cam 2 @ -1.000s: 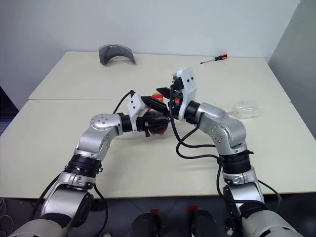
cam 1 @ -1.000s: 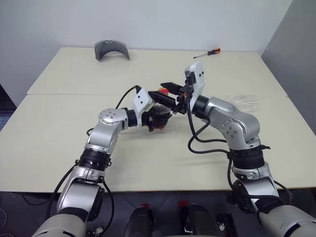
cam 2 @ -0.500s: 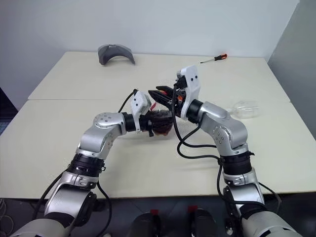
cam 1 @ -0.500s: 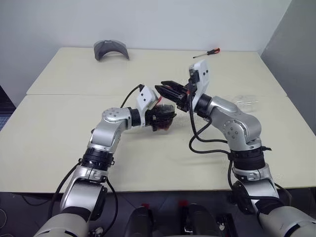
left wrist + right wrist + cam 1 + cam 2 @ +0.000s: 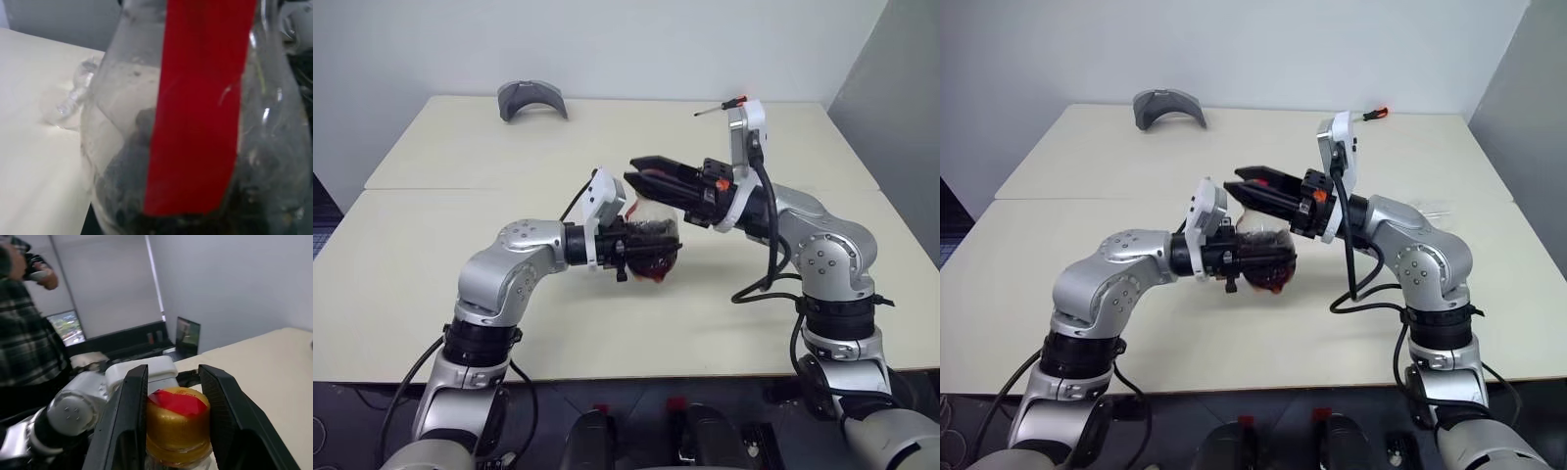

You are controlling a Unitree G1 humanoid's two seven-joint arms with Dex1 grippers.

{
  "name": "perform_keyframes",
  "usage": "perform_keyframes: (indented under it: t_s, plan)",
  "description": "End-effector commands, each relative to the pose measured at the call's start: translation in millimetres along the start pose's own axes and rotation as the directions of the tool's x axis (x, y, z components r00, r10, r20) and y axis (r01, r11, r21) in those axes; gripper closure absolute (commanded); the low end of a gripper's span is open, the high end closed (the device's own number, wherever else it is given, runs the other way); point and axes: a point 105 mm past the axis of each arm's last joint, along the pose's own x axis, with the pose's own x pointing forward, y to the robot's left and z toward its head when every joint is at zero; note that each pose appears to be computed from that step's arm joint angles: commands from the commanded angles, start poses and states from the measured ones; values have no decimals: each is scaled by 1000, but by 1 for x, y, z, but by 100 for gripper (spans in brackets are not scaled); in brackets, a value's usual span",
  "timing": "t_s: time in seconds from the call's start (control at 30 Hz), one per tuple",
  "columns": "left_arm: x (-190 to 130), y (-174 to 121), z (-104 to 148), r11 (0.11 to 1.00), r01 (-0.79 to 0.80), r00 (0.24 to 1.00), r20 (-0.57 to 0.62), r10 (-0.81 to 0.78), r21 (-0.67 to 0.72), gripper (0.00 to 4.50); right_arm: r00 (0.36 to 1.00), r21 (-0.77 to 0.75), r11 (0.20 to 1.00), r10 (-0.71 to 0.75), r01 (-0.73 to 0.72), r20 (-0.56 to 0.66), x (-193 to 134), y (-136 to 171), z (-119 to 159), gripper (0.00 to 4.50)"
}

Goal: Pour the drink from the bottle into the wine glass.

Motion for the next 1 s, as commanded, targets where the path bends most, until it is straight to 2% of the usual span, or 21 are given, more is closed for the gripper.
perform_keyframes:
  t_s: [0.03,0.23,0.43,0.67,1.0]
  plan:
    - [1,-20,16,992,96,995,22,-98,81,323,981,17,984,179,-178,-78,9,28,-11,320]
    - [1,-25,15,990,112,993,16,-114,86,329,972,4,979,202,-203,-122,7,28,-16,320]
    - [-1,-17,11,992,70,997,10,-71,102,342,984,-24,989,140,-143,-106,6,18,-11,320]
    - [-3,-15,9,993,59,998,7,-60,104,347,994,-35,996,74,-77,-82,5,14,-5,78]
    - [-12,13,4,994,-82,996,23,81,77,347,995,-41,994,-98,97,-25,-1,2,5,76]
